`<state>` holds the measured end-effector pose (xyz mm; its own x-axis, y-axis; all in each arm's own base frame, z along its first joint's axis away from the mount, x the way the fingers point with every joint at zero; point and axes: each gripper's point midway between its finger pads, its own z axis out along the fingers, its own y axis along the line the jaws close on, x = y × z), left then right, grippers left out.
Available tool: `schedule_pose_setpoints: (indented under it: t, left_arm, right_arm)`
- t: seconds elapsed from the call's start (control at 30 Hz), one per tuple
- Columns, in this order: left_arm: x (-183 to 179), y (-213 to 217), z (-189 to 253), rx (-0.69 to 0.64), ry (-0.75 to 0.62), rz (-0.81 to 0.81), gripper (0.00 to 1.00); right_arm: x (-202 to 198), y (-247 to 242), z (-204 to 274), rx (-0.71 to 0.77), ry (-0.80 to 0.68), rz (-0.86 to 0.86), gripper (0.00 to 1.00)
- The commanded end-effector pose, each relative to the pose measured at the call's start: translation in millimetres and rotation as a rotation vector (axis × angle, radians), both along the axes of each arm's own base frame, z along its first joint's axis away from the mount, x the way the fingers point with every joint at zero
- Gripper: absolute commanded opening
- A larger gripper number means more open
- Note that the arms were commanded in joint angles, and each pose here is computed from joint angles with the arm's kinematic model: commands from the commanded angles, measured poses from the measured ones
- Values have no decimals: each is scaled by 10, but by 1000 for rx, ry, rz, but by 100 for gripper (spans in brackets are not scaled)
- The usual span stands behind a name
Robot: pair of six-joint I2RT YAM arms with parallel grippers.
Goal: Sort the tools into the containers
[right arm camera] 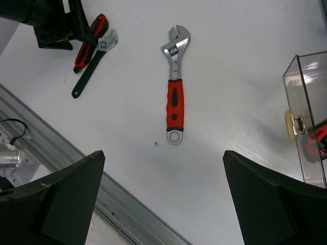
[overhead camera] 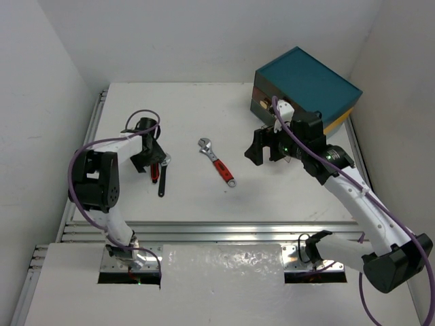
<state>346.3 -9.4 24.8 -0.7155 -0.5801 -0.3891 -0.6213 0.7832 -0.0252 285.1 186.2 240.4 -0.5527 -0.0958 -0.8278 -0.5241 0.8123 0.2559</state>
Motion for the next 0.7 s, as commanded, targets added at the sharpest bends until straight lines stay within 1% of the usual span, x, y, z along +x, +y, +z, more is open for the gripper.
schedule_pose_setpoints:
  t: [0.0, 0.13, 0.2, 0.23, 0.27, 0.3, 0.37, 0.4, 0.43, 0.5, 0.53, 0.57, 0.63, 0.67]
  left_arm:
    - [44, 142, -121, 20, -5, 61, 63]
    - [-6, 171, -247, -13, 2, 71, 51]
    - [-34, 164, -294, -31, 8, 70, 45]
    - [-37, 154, -320, -35, 10, 64, 38]
    - [-52, 151, -357, -39, 19, 64, 36]
    - [-55, 136, -378, -48, 21, 60, 33]
    - [-73, 105, -450, -63, 37, 51, 23]
    - [-81, 59, -474, -88, 37, 43, 13]
    - [-96, 47, -476, -95, 35, 44, 0]
    - [-69, 2, -326, -119, -32, 36, 0]
    - [-104, -74, -294, -156, -67, 21, 0]
    - [-48, -157, -15, -177, -166, -9, 0]
    - [-60, -328, 243, -207, -284, -68, 0]
    - [-42, -559, 620, -238, -409, -152, 0]
  right_arm:
    - [-9, 100, 187, 53, -53, 32, 99]
    - [-47, 149, 195, 59, -56, 56, 99]
    - [-86, 229, 212, 90, -56, 91, 99]
    - [-113, 277, 225, 113, -55, 116, 99]
    - [-126, 363, 228, 167, -63, 144, 99]
    - [-265, 506, 287, 241, -57, 243, 99]
    - [-395, 646, 344, 333, -52, 337, 99]
    - [-442, 720, 377, 388, -29, 367, 99]
    - [-527, 799, 346, 414, 15, 431, 99]
    - [-560, 905, 303, 426, 43, 453, 99]
    - [-558, 932, 262, 425, 54, 450, 99]
    - [-525, 962, 243, 437, 50, 448, 99]
    - [-494, 1007, 216, 494, 63, 421, 99]
    - [-464, 1027, 192, 510, 71, 403, 99]
